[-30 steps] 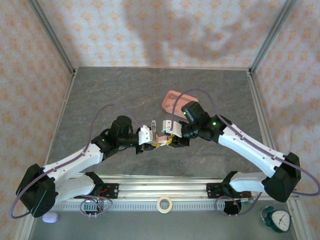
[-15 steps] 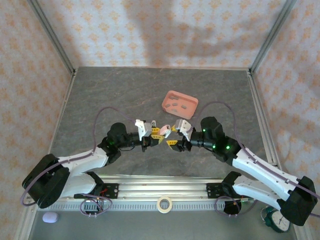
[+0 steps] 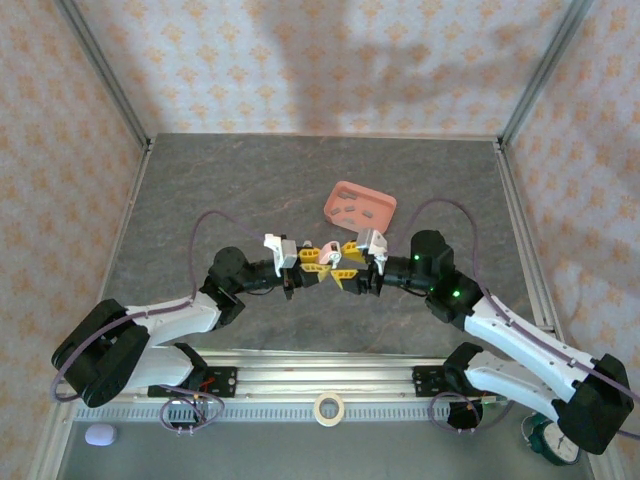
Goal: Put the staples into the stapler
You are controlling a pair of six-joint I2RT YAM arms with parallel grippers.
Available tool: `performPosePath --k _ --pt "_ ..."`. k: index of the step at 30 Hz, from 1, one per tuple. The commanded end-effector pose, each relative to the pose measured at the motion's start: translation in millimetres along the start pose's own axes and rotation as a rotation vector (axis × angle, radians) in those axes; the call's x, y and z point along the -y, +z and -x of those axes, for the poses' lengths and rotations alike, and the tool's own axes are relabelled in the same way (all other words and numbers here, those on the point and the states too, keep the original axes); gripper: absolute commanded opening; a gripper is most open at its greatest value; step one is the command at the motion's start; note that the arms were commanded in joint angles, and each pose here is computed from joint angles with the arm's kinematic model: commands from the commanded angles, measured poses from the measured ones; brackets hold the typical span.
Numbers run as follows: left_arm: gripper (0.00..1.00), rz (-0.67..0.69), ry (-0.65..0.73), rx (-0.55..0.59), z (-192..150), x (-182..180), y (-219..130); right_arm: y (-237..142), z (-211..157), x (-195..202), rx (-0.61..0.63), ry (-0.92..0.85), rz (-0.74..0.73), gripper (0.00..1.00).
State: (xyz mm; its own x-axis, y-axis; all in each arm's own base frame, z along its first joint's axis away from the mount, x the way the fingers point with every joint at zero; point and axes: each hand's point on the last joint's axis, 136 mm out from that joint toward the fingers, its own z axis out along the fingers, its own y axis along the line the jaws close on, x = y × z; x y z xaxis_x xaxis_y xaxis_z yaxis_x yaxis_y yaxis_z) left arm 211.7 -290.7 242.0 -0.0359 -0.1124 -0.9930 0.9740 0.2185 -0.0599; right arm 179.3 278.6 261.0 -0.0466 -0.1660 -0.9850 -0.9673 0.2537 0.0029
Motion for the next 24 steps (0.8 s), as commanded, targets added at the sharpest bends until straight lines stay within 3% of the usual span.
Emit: performPosePath --k 1,15,24 --pt "0.09 -0.094 0.049 0.038 15 19 0 -1 26 -15 0.099 -0.057 0.089 0.49" --pt "0.09 -0.165 0.049 0.038 19 31 1 2 30 -13 0.099 -0.065 0.104 0.50" --pt "0.09 -0.179 0.049 0.041 22 33 2 3 28 -2 0.084 -0.060 0.050 0.38"
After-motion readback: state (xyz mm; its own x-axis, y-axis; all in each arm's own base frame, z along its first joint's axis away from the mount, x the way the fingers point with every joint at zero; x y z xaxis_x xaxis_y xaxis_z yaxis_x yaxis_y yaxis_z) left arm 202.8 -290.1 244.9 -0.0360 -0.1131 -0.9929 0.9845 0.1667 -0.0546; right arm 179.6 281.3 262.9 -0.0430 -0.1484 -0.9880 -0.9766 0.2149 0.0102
